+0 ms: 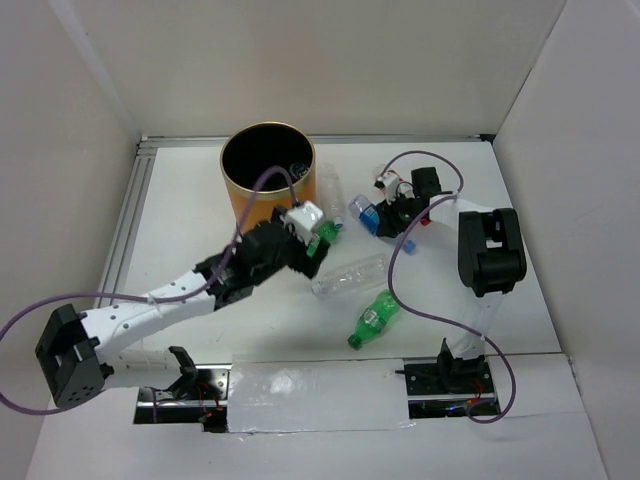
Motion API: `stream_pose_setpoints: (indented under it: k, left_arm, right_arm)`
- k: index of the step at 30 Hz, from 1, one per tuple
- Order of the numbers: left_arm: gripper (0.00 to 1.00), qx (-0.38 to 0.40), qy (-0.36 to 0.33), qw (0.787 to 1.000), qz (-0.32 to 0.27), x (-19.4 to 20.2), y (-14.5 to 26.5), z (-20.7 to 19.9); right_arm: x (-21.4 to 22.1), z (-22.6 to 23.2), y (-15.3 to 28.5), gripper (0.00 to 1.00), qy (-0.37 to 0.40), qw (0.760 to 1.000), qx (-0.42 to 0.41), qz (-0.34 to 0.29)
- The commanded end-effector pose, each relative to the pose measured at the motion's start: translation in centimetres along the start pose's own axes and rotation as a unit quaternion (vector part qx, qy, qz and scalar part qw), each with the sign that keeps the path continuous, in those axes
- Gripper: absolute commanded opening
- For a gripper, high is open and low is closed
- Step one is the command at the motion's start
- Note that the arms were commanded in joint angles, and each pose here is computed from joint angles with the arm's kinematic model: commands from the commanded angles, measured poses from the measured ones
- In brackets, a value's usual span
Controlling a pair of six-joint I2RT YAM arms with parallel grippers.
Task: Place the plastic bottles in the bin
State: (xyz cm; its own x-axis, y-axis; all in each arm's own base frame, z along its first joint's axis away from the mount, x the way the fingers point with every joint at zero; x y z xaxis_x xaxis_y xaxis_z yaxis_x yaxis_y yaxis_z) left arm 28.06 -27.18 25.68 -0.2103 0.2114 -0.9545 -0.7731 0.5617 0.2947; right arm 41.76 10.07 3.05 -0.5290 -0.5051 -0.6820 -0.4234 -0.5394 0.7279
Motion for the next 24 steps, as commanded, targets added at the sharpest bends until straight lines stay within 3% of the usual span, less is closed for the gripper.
stream_pose_setpoints:
  k: [1,5,11,15,18,20,21,22,23,24]
  left_arm:
    - [0.98,0.065,0.008,0.998,0.007,5.0,-0.6,-4.1]
    - [1.00,0.108,-0.032,0.993,-0.025,6.9,-0.9,-6.9]
    - [1.00,0.132,-0.096,0.986,-0.017,9.2,-3.8,-9.8]
    - [1.00,0.121,-0.129,0.984,-0.028,9.5,-5.3,-10.4]
    - [1.00,0.104,-0.149,0.983,-0.022,10.3,-6.6,-10.2]
    - [1.00,0.081,-0.159,0.984,-0.017,11.0,-7.4,-9.6]
    - [1.00,0.068,-0.164,0.984,-0.019,11.1,-7.7,-9.2]
    - [1.00,0.057,-0.161,0.985,-0.025,11.2,-7.9,-9.0]
    - [1.00,0.048,-0.170,0.984,-0.020,11.8,-8.2,-8.7]
    - [1.00,0.039,-0.174,0.984,-0.020,12.0,-8.5,-8.5]
  right_arm:
    - [-1.1,1.2,1.0,0.36,0.027,0.999,-0.016,-0.015]
    - [-6.3,3.3,5.3,0.09,0.054,0.994,-0.062,-0.078]
    - [-17.6,5.2,12.8,0.09,0.095,0.972,-0.081,-0.201]
    - [-28.1,7.6,17.2,0.09,0.151,0.935,-0.087,-0.309]
    - [-34.4,10.1,17.7,0.09,0.187,0.906,-0.101,-0.366]
    - [-36.8,10.4,15.2,0.09,0.167,0.901,-0.126,-0.381]
    - [-39.6,11.9,16.9,0.09,0.185,0.882,-0.137,-0.411]
    - [-39.6,11.5,13.1,0.09,0.166,0.888,-0.163,-0.396]
    - [-41.8,13.0,15.1,0.10,0.178,0.871,-0.182,-0.420]
    - [-42.1,13.7,14.1,0.12,0.172,0.869,-0.204,-0.417]
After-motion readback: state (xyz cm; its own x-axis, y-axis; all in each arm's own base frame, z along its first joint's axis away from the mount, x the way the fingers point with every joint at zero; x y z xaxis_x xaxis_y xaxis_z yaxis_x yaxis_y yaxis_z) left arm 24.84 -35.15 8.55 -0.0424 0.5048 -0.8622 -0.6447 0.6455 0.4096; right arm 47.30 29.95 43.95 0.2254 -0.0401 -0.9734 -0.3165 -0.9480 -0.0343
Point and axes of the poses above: each gripper's point midway between its finger pads, its own y axis back along the fingers, its own z axis along the line the jaws close on, x = y × z, the point moved 1 cm from there along y, back along the fingers
